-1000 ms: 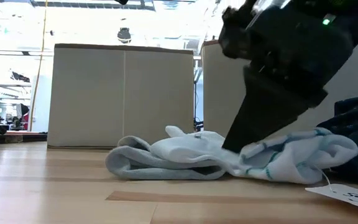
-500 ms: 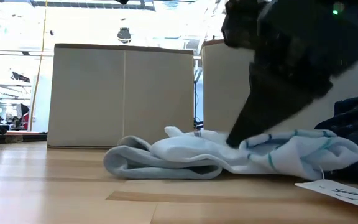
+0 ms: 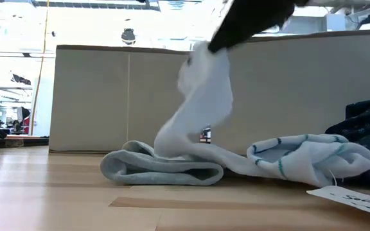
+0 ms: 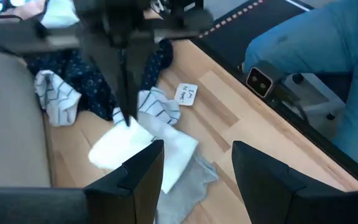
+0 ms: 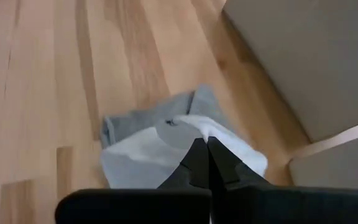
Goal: Sort clothes
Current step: Put the sock into the left white laundry bin
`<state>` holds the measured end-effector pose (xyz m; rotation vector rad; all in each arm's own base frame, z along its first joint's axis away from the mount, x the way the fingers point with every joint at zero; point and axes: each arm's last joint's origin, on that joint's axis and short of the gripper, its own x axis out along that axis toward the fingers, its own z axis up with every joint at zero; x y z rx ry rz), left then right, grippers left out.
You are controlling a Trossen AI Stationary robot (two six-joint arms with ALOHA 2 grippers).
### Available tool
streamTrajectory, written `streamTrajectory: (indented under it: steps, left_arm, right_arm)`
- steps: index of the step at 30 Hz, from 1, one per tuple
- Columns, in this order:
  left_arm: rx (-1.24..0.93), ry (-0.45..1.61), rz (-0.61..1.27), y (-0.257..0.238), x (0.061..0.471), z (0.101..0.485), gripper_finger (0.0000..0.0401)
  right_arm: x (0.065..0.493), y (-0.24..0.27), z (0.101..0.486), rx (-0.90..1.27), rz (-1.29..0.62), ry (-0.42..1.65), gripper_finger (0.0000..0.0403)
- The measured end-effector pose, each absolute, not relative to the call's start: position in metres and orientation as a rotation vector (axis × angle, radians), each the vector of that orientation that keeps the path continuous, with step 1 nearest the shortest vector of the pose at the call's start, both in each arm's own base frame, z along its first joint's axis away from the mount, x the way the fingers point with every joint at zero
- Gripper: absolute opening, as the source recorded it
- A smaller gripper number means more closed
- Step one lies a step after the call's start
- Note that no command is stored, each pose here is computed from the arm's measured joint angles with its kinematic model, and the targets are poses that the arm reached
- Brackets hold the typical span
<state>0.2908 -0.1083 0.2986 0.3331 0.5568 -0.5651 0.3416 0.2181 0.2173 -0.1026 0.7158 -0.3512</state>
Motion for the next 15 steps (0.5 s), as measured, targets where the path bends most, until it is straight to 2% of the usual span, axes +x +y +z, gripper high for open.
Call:
streamTrajectory:
  steps: [7,15]
  left_arm:
    - [0.395,0.599,-0.425,-0.113,0.317,0.269,0.0204]
    - [0.399,0.494,-0.376,-0.119,0.337,0.261,0.0279]
  right_arm:
    - [0.339,0.226,0.240,-0.156,-0.355,0.711,0.0000]
    - [0.334,0.239,0.252,-0.219,-0.301,0.688,0.0000]
